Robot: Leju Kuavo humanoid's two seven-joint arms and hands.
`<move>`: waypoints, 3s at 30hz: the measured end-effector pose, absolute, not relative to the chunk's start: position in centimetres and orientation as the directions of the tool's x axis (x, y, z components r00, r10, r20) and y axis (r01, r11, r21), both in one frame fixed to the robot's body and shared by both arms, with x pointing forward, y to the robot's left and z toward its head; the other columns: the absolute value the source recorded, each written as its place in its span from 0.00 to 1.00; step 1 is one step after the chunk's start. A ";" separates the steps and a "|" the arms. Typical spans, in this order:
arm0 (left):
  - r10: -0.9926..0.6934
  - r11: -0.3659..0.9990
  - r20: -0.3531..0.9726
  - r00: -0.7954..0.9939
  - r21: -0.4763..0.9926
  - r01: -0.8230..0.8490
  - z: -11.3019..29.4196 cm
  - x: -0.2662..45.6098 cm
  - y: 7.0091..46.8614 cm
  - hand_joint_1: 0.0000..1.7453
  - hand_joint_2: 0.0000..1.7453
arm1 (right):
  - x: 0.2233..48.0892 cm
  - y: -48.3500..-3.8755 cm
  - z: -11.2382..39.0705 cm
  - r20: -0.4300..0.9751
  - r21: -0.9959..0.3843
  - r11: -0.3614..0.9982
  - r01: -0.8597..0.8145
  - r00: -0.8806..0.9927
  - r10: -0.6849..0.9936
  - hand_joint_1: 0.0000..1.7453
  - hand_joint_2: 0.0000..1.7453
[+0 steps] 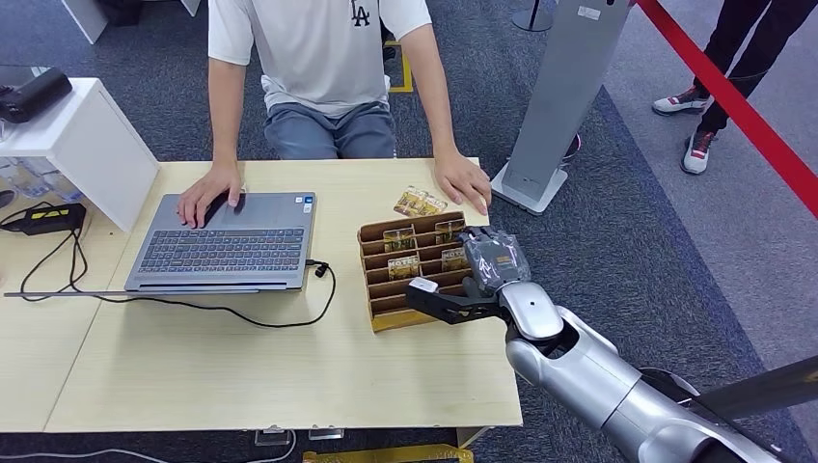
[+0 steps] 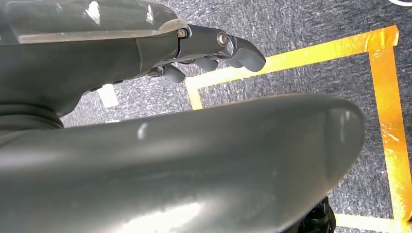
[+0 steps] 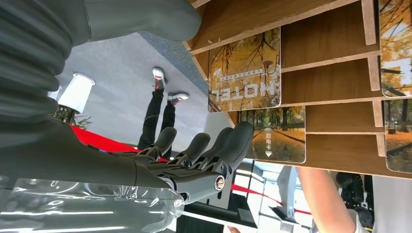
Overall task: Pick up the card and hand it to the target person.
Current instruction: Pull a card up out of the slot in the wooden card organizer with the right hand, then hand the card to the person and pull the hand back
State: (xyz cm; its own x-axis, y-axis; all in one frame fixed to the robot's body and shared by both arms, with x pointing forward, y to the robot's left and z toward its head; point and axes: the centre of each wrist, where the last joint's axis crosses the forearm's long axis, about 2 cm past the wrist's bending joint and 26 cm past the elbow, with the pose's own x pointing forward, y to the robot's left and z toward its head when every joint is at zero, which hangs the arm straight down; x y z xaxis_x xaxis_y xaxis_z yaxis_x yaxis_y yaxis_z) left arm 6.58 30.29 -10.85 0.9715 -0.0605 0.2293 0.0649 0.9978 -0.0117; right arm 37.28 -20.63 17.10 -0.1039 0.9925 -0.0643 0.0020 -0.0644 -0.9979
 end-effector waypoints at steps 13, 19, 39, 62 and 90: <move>-0.054 0.998 0.225 0.973 -0.012 0.058 -10.8 6.6 30.3 0.00 0.00 | 37.4 -20.6 17.1 -0.063 -0.998 -0.063 0.001 -0.108 0.992 0.50 1.00; -0.053 0.998 0.225 0.973 -0.012 0.057 -10.8 6.6 30.3 0.00 0.00 | 37.3 -20.6 17.1 -0.063 -0.998 -0.063 0.004 -0.111 0.992 0.78 1.00; -0.060 0.997 0.253 0.966 -0.026 0.068 -10.8 6.6 30.8 0.00 0.75 | 37.3 -20.7 17.1 -0.063 -0.998 -0.063 0.004 -0.115 0.991 0.85 1.00; -0.016 1.000 0.260 0.966 -0.019 0.021 -10.8 6.5 30.9 0.00 0.00 | 36.3 -20.4 23.5 0.046 -0.958 0.091 0.271 -0.168 0.985 0.83 1.00; -0.018 0.999 0.259 0.966 -0.034 0.027 -10.9 6.4 30.3 0.00 0.00 | 33.9 -20.4 22.8 0.125 -0.828 0.242 0.506 -0.253 0.959 0.83 1.00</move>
